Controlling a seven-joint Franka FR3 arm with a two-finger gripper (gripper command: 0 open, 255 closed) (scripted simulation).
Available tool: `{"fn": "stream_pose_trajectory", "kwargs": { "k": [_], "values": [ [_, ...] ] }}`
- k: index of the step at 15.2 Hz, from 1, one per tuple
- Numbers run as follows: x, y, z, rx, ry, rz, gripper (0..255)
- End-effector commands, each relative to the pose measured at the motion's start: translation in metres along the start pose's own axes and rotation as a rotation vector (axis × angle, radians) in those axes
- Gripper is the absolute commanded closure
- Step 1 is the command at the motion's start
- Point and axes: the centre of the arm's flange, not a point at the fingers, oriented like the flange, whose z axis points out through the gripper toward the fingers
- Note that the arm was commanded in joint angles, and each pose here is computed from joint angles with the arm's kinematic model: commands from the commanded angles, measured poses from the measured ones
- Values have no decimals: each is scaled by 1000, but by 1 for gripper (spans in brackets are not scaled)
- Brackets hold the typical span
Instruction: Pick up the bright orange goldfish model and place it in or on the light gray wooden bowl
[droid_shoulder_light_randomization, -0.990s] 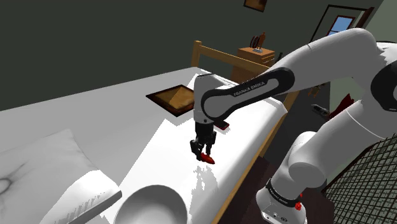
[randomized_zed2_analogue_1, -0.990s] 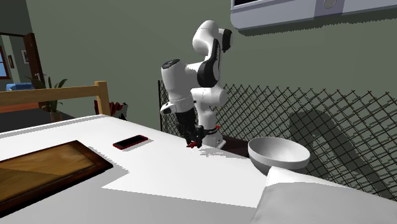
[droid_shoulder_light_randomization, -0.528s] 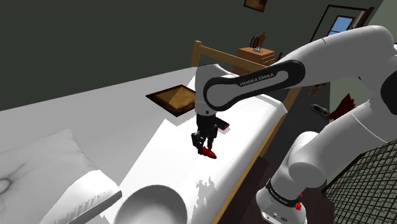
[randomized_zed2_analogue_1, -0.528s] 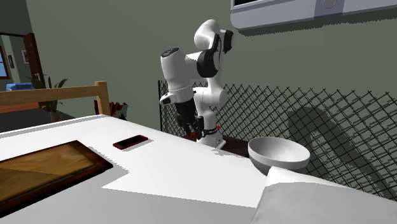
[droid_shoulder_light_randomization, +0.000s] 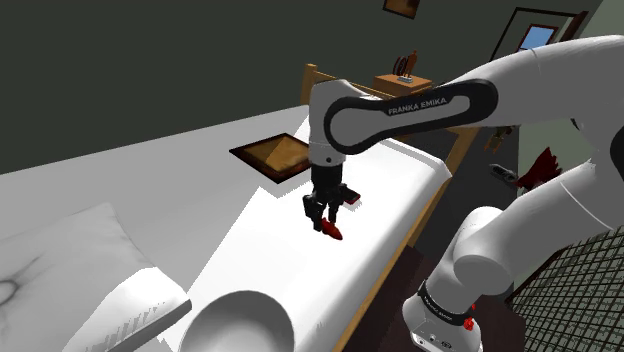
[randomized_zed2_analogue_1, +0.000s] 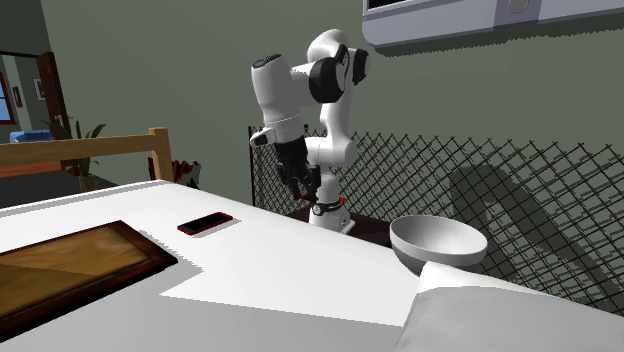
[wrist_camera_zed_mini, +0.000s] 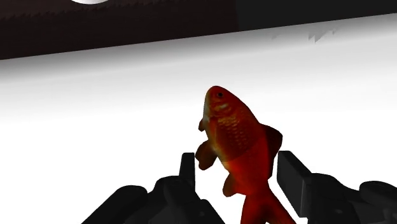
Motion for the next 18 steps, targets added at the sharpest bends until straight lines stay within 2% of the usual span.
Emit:
{"fn": "stream_pose_trajectory", "kwargs": {
  "k": [1,9,18],
  "values": [
    [-3,0,-9,0,-1,0,255],
    [-14,-3,-49,0,-1,0,255],
    [-44,-117,-36,0,-1,0,255]
  ]
}}
